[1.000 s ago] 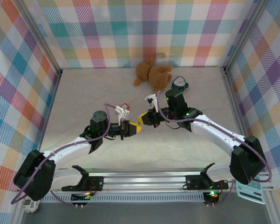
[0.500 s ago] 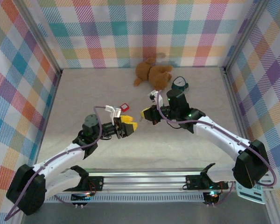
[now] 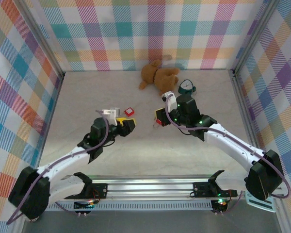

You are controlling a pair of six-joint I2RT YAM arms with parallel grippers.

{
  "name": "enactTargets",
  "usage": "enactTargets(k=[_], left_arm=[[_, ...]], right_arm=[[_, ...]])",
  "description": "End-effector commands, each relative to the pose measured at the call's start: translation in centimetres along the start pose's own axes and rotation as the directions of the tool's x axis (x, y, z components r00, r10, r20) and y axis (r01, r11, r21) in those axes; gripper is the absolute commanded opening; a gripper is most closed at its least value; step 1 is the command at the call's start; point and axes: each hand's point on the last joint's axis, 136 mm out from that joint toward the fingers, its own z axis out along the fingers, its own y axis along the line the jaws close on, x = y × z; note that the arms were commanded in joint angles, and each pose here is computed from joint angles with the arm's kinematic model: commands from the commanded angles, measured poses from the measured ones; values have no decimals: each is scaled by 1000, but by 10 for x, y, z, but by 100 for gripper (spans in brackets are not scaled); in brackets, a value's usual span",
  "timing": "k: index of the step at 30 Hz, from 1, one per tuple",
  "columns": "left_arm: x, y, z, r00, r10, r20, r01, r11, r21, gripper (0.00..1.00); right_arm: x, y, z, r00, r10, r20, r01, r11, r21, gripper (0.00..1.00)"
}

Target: Unlock with the key

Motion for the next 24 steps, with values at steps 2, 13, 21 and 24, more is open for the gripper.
enactTargets(k=[2,13,21,24], left_arm=[[4,-1,25,988,125,-96,-134,986,-99,60],[38,2,124,856,163,-491,-317,915,-249,56],[84,-11,174,633,254,-732,-544,818,-187,65],[92,-9,183,584,262,-769,-596,781,-186,64]], right_arm=[[5,-38,-15,995,74,64,-84,980,179,5],[34,-96,-67,974,206,96,-227,902,367,5],[40,-103,-81,965,237,108,-261,883,389,5],[39,-103,-82,966,236,103,-258,883,393,5]])
